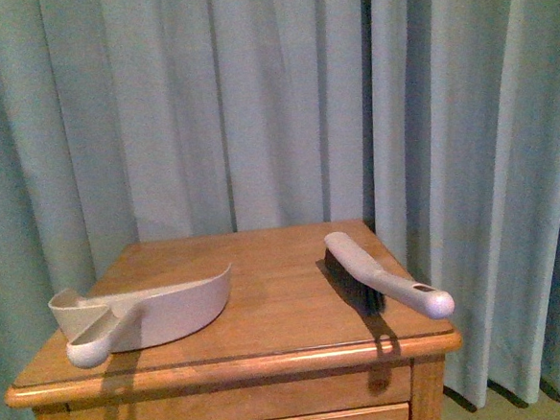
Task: Clean up trash
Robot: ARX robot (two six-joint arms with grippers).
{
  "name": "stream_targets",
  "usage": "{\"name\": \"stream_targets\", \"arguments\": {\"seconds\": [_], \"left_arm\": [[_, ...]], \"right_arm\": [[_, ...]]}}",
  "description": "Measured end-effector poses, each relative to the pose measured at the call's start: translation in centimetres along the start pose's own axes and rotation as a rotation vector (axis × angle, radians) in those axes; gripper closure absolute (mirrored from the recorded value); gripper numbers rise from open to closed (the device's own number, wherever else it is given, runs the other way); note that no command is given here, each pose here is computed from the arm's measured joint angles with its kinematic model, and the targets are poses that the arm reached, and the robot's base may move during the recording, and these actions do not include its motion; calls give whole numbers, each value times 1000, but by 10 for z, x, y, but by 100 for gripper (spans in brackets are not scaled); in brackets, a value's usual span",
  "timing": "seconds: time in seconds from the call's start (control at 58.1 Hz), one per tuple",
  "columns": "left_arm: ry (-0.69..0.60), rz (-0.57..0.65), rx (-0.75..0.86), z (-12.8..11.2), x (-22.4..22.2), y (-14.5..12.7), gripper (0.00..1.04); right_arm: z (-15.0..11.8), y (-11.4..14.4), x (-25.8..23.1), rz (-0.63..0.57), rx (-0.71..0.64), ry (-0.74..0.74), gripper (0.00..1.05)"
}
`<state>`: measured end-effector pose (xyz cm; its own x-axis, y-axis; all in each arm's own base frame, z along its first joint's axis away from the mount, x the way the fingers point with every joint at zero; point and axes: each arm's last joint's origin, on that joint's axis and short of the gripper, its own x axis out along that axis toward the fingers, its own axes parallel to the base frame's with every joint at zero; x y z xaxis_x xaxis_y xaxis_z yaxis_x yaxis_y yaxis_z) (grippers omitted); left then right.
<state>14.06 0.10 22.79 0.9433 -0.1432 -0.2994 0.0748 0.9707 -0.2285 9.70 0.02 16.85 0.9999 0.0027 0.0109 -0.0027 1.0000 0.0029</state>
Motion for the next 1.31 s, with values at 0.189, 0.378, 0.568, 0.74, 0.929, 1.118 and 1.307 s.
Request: {"name": "stream_targets", "arguments": {"seconds": [0.189,0.378,0.568,0.74,0.929,1.118,1.307], "left_arm": [[134,42,201,83,53,-35,8],[236,69,298,119,104,-71,8],[308,89,326,113,143,-91,8],[387,120,330,94,169,-95,8],[446,124,325,76,189,-98,8],[478,143,319,66,203,-95,8],[493,169,315,63,214,-90,8]], "right_arm": [[0,0,0,0,0,0,7],[0,0,0,0,0,0,7],[0,0,0,0,0,0,7],[0,0,0,0,0,0,7],[0,0,0,0,0,0,7],[0,0,0,0,0,0,7],[0,0,0,0,0,0,7]]}}
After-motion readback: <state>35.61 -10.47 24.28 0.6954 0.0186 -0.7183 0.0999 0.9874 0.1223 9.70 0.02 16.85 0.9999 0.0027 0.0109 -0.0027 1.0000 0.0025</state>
